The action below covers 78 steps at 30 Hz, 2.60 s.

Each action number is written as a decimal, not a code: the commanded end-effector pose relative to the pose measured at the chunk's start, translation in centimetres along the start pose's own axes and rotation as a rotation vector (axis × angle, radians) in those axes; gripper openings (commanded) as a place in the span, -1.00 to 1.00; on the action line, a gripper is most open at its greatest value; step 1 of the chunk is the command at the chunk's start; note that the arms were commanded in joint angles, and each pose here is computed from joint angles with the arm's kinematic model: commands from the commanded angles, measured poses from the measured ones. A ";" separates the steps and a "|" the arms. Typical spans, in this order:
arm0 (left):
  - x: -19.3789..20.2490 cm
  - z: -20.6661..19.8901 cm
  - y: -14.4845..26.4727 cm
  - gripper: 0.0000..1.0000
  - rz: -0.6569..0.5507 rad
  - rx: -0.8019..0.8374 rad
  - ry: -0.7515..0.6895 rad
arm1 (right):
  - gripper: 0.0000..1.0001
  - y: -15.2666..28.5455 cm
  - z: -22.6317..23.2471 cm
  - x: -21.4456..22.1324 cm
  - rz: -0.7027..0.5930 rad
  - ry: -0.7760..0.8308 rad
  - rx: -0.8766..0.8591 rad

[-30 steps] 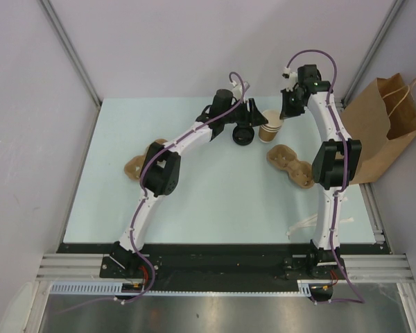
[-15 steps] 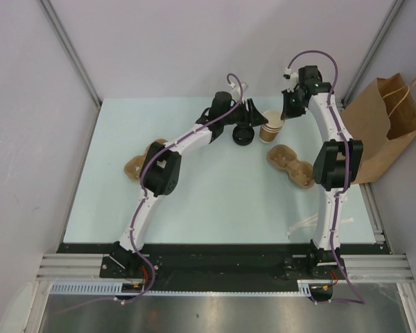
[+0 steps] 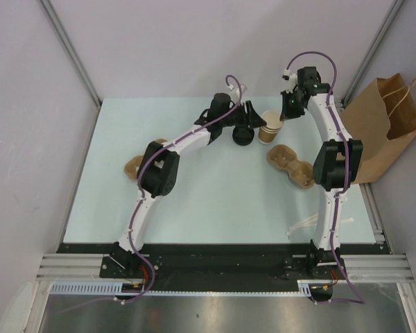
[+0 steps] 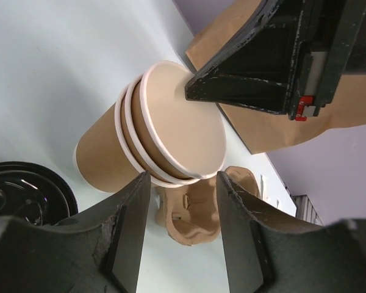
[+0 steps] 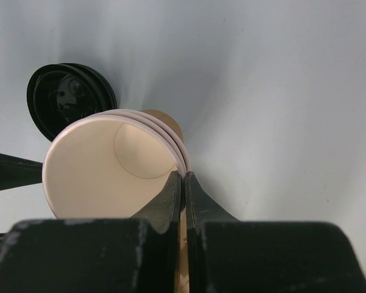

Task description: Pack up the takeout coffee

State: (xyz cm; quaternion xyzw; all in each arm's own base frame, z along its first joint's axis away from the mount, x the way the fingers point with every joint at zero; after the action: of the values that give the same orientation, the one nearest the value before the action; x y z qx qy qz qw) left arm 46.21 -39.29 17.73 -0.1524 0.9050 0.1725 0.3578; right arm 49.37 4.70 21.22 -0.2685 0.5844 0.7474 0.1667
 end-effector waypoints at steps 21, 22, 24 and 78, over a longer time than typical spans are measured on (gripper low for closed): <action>-3.1 -3.9 0.6 0.04 -0.080 0.088 -0.041 | -1.00 3.1 1.4 -1.8 -0.103 0.007 -0.035; -3.0 -4.0 0.5 0.04 -0.081 0.091 -0.036 | -1.00 3.1 1.3 -1.7 -0.099 0.005 -0.035; -2.9 -3.8 0.3 0.04 -0.080 0.098 -0.031 | -1.00 3.2 1.4 -1.8 -0.099 0.005 -0.038; 0.3 -0.7 -2.2 -0.74 -0.026 -0.102 0.066 | -0.72 3.0 2.0 -0.7 -0.044 -0.051 -0.179</action>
State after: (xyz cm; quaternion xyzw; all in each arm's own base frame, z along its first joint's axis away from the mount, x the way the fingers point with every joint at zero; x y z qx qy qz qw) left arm 46.54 -40.59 17.38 -0.1863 0.9068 0.2115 0.3136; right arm 48.64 3.90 20.73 -0.2350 0.5500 0.7829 0.1714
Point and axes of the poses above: each gripper's point midway between its finger pads, its own y axis back along the fingers, its own z axis along the line the jaws close on, x = y × z, the point moved 8 cm from there along y, back along the fingers, and after that the axes turned 2 degrees about -y, right-handed, at the moved point
